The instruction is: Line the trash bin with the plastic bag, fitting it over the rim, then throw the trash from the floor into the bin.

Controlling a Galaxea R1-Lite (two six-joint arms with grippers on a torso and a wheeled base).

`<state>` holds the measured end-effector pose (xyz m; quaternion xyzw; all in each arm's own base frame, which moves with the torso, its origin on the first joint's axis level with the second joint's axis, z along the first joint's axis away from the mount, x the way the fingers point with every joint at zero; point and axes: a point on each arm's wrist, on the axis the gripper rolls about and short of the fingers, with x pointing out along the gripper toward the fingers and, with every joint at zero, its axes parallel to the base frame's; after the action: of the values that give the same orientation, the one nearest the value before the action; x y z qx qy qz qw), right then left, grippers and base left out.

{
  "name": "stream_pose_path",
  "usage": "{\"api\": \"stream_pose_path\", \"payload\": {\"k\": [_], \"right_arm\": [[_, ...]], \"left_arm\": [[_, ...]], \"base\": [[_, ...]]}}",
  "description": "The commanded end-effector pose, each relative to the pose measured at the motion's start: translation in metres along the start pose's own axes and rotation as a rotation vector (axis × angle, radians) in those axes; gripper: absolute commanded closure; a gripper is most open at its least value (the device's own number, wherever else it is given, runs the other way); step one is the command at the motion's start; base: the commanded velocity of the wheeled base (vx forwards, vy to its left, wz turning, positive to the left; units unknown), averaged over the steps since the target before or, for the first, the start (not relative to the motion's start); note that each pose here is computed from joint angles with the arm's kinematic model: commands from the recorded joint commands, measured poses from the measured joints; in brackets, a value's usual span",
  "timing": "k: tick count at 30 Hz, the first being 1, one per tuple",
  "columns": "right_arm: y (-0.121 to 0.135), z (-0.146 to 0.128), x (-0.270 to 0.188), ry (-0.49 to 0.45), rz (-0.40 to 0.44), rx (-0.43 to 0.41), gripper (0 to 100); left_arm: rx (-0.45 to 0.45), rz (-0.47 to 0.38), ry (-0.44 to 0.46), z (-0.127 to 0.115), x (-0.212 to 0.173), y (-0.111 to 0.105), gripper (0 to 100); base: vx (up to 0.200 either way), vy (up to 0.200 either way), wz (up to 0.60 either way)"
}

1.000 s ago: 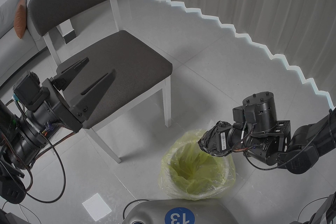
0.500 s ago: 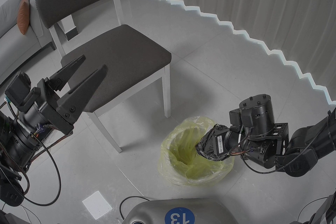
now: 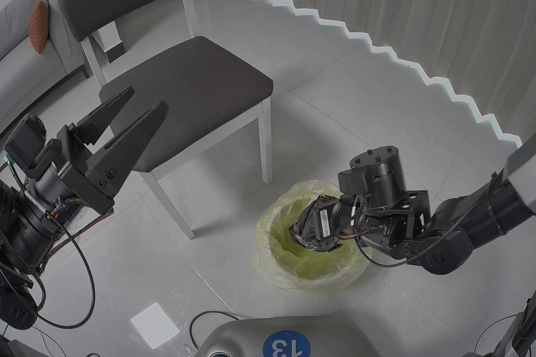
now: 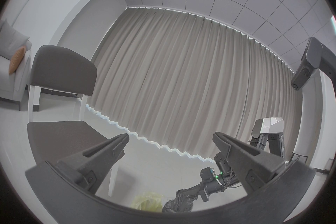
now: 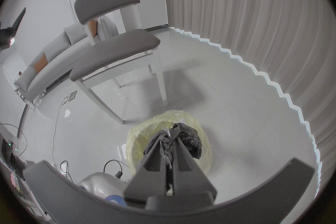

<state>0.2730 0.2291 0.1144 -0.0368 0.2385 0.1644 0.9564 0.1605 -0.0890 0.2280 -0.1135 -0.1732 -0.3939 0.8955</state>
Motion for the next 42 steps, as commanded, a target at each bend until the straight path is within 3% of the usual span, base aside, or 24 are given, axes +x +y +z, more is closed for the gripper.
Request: {"api": "stream_pose_path", "payload": {"k": [1, 8, 16, 22, 26, 32, 42], "right_arm": [[0.008, -0.01, 0.033, 0.028, 0.001, -0.004, 100], [0.012, -0.025, 0.071, 0.057, 0.004, -0.005, 100], [0.007, -0.034, 0.075, 0.091, -0.008, -0.012, 100], [0.008, -0.044, 0.065, 0.124, -0.003, -0.028, 100], [0.024, -0.052, 0.033, 0.144, 0.051, -0.072, 100], [0.028, -0.043, 0.019, 0.115, 0.072, -0.075, 100], [0.0, -0.028, 0.075, 0.078, -0.02, -0.006, 100]], "left_arm": [[0.004, 0.0, -0.012, 0.003, -0.002, -0.001, 0], [0.008, -0.004, -0.022, 0.006, -0.005, -0.003, 0], [0.007, -0.006, -0.026, 0.007, -0.005, -0.003, 0], [0.008, -0.007, -0.03, 0.008, -0.006, -0.004, 0], [0.009, -0.007, -0.032, 0.009, -0.006, -0.004, 0], [0.005, -0.011, -0.03, 0.008, -0.006, -0.004, 0], [0.006, -0.01, -0.031, 0.008, -0.006, -0.004, 0]], "base": [[0.0, 0.0, 0.0], [0.0, 0.0, 0.0], [0.0, 0.0, 0.0], [0.0, 0.0, 0.0], [0.0, 0.0, 0.0], [0.0, 0.0, 0.0], [0.0, 0.0, 0.0]]}}
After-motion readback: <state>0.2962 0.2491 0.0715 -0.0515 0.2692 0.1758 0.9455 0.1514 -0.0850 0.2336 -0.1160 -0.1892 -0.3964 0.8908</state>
